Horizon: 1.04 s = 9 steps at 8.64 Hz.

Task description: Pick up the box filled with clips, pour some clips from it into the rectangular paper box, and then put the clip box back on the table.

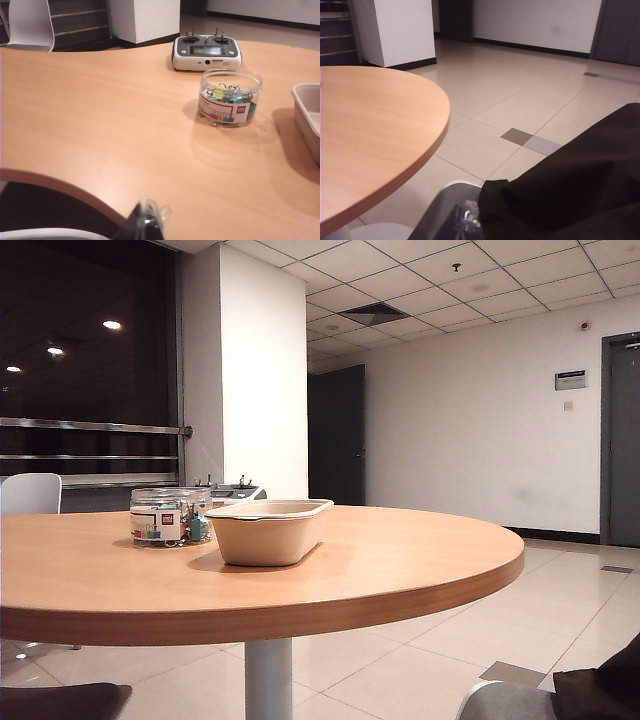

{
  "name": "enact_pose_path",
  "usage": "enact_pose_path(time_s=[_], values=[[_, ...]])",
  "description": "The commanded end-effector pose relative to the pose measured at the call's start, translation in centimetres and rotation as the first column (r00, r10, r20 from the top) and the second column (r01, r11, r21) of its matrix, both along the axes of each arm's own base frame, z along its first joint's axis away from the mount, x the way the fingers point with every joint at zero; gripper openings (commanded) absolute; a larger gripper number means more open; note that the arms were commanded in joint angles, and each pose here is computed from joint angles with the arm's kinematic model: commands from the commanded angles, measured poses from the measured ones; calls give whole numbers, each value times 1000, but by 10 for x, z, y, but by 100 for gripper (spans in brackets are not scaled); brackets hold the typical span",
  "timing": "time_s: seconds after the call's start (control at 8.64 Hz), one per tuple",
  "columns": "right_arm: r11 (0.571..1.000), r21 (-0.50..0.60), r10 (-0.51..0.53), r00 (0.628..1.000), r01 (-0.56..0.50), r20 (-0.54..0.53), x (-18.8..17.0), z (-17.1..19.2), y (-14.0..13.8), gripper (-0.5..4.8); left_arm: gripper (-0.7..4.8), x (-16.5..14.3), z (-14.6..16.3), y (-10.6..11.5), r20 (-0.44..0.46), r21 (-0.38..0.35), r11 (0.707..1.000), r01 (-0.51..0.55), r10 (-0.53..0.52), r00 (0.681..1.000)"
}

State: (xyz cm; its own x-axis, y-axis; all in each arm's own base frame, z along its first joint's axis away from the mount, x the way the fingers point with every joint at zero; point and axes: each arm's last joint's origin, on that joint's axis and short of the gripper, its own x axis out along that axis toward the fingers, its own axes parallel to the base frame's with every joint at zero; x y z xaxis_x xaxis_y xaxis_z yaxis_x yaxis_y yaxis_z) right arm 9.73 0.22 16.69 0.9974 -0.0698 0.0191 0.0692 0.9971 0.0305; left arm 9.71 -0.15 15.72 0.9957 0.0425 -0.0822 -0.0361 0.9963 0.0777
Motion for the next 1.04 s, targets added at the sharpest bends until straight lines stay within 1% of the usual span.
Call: enact_pose_path(time_s=[0.12,0.46,0.58,0.69,0.81,0.93,1.04], values=[[1000,1,-1,999,1,35,-1,7,0,-6,-6,0,5,0,52,-2,1000,-11,11,999],[1000,2,0,999,0,48,-2,11,0,-6,-6,0,8,0,73,-4,1000,-11,11,997],[1000,3,-1,998,1,62,-3,14,0,-6,-6,0,10,0,88,-29,1000,-11,13,996],[1000,19,-1,990,-1,138,-9,39,-1,-6,-6,-4,27,2,136,-212,977,-35,65,989],[998,67,-14,985,2,170,-13,59,-1,-6,-6,-6,39,2,132,-349,936,-52,105,986],[996,89,-20,982,3,190,-14,90,-1,-6,-6,-6,69,2,149,-376,926,-24,86,985],[995,96,-29,983,12,182,-4,129,-1,-6,-6,4,115,1,155,-376,926,-21,85,984]])
